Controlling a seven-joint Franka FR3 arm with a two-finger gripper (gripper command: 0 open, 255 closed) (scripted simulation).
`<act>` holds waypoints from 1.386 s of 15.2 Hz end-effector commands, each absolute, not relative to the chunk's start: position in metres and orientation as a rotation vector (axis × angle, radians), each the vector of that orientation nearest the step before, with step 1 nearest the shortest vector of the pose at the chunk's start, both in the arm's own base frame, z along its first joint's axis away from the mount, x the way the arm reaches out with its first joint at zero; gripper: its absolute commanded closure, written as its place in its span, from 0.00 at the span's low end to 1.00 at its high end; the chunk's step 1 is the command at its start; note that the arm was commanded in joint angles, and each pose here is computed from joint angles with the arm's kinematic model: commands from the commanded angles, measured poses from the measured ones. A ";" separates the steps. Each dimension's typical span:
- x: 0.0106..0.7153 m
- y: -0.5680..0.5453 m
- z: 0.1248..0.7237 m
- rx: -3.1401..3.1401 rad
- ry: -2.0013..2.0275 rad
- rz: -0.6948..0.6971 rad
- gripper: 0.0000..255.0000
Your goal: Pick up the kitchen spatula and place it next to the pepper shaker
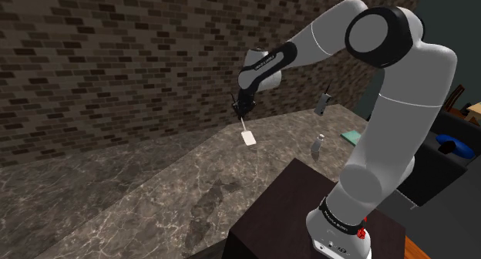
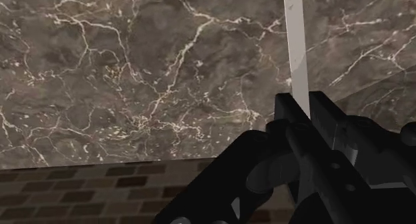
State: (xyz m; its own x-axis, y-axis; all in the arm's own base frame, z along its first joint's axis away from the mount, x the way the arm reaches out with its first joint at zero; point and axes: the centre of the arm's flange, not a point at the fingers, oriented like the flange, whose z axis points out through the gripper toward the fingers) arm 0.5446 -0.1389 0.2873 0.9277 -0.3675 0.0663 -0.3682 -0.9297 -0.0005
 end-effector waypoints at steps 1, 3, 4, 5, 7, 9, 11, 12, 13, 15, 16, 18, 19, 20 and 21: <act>0.538 -0.164 0.286 3.073 -0.584 0.102 1.00; 0.531 -0.189 0.286 3.073 -0.584 0.102 1.00; 0.527 -0.202 0.286 3.073 -0.584 0.102 1.00; 0.524 -0.214 0.286 3.073 -0.584 0.102 1.00; 0.517 -0.240 0.286 3.073 -0.584 0.102 1.00; 0.510 -0.265 0.286 3.073 -0.584 0.102 1.00; 0.503 -0.291 0.286 3.073 -0.584 0.102 1.00; 0.499 -0.304 0.286 3.073 -0.584 0.102 1.00; 0.496 -0.316 0.286 3.073 -0.584 0.102 1.00; 0.489 -0.342 0.286 3.073 -0.584 0.102 1.00; 0.486 -0.355 0.286 3.073 -0.584 0.102 1.00; 0.479 -0.380 0.286 3.073 -0.584 0.102 1.00; 0.475 -0.393 0.286 3.073 -0.584 0.102 1.00; 0.472 -0.405 0.286 3.073 -0.584 0.102 1.00; 0.468 -0.418 0.286 3.073 -0.584 0.102 1.00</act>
